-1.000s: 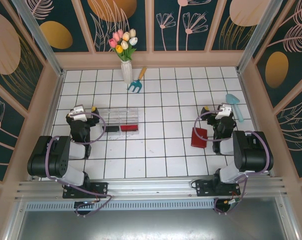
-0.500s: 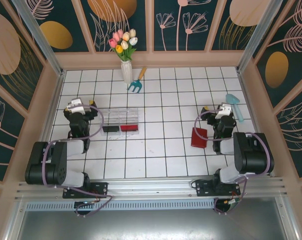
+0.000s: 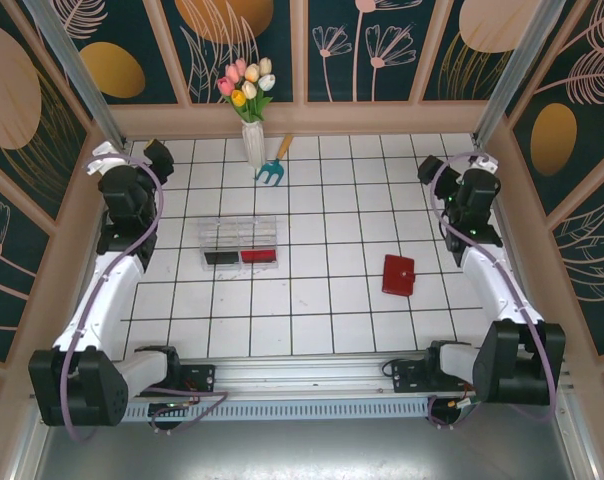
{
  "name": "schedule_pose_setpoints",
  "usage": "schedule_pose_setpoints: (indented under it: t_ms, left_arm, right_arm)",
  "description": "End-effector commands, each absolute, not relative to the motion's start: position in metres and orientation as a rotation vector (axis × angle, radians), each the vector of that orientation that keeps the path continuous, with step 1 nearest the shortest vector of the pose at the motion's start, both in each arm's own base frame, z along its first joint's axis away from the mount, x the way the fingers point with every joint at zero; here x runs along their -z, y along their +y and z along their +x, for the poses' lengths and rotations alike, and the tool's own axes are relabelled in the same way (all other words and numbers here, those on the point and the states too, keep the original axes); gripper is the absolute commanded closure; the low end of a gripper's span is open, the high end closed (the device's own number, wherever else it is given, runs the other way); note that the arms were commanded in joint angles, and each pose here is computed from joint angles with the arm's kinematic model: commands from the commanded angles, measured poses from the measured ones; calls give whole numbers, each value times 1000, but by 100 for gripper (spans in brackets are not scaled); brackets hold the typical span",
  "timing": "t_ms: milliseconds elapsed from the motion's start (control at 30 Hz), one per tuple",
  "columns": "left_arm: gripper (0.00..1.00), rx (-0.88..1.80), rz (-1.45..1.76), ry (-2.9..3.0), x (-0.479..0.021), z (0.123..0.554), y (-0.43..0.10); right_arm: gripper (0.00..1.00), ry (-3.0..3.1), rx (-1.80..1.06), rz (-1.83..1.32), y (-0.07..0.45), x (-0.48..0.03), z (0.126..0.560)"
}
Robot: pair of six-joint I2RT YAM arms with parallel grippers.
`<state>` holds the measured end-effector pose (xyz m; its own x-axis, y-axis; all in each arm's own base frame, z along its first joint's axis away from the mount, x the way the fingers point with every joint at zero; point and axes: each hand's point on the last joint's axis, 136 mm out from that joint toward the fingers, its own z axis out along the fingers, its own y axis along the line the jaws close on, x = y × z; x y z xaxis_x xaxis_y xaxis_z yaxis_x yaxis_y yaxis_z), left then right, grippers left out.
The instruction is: Take the credit cards out of the card holder
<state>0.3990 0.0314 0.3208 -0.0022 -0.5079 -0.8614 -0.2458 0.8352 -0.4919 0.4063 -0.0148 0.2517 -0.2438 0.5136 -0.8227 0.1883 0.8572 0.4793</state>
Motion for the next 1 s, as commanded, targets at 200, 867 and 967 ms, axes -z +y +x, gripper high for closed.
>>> schedule_pose_setpoints:
  t_ms: [200,867,967]
  left_arm:
    - [3,753,-619,1857,-260,375,-87]
    - [12,922,-317,2191,-209,301,-243]
    - [16,949,-319,2225,-196,287,-250]
  right_arm:
    - [1,2265,-201,664,21,-146,326]
    - [1,2549,-474,456,132,-48,272]
    - [1,2580,-520,350,166,-47,267]
